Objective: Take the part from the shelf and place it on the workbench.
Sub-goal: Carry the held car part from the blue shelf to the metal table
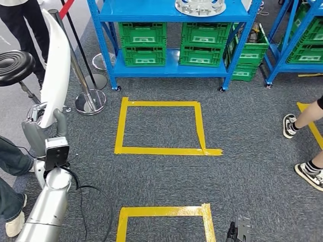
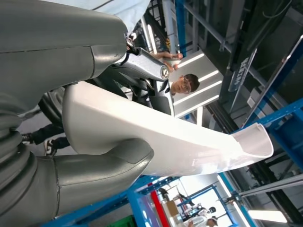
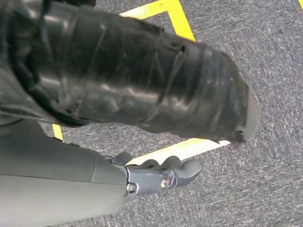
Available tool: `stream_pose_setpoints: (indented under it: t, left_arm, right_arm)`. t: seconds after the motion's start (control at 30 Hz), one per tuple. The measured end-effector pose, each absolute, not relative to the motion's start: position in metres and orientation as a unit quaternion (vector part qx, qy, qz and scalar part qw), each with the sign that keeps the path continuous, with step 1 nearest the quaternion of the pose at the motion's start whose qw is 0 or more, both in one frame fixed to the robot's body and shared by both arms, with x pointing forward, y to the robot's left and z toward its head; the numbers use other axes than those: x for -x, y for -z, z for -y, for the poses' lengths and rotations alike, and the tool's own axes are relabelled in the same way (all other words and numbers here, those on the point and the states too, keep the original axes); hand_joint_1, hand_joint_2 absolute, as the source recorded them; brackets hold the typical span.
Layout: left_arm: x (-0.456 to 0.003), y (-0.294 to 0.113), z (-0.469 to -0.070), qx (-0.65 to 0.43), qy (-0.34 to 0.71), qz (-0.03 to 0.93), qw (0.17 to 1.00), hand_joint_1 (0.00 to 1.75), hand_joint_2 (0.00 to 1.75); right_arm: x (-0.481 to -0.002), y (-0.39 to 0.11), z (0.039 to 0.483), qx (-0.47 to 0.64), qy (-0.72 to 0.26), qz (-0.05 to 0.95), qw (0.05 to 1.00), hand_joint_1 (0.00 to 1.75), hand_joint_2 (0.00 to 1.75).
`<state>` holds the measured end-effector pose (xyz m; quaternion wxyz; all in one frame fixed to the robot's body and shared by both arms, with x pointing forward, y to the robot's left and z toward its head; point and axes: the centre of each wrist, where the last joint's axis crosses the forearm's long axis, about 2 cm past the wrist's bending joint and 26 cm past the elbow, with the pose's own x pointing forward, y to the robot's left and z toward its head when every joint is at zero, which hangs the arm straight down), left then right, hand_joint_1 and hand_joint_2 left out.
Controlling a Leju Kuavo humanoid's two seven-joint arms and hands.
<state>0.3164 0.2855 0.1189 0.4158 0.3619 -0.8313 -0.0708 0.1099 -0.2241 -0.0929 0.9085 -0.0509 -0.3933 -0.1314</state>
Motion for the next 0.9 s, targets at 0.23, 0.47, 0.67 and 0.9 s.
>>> stream_pose_setpoints:
  t: [0.23, 0.47, 0.67, 0.9]
  left_arm:
    - [-0.3147, -0.1171, -0.2864, -0.364, 0.073, 0.829, 0.418, 1.75, 1.75]
    - [-0.3152, -0.1178, -0.2876, -0.367, 0.076, 0.828, 0.417, 1.75, 1.75]
    - [-0.3137, -0.1162, -0.2885, -0.369, 0.079, 0.826, 0.419, 1.75, 1.75]
    - [-0.3153, -0.1184, -0.2892, -0.371, 0.079, 0.827, 0.415, 1.75, 1.75]
  right_arm:
    - [-0.1078, 0.0937, 0.2264, 0.055, 0.125, 0.389, 0.911, 0.0, 0.0]
    - [-0.1088, 0.0935, 0.2271, 0.063, 0.115, 0.389, 0.912, 0.0, 0.0]
    - [-0.1077, 0.0938, 0.2281, 0.074, 0.112, 0.387, 0.912, 0.0, 0.0]
    - [-0.1086, 0.0936, 0.2286, 0.074, 0.113, 0.388, 0.912, 0.0, 0.0]
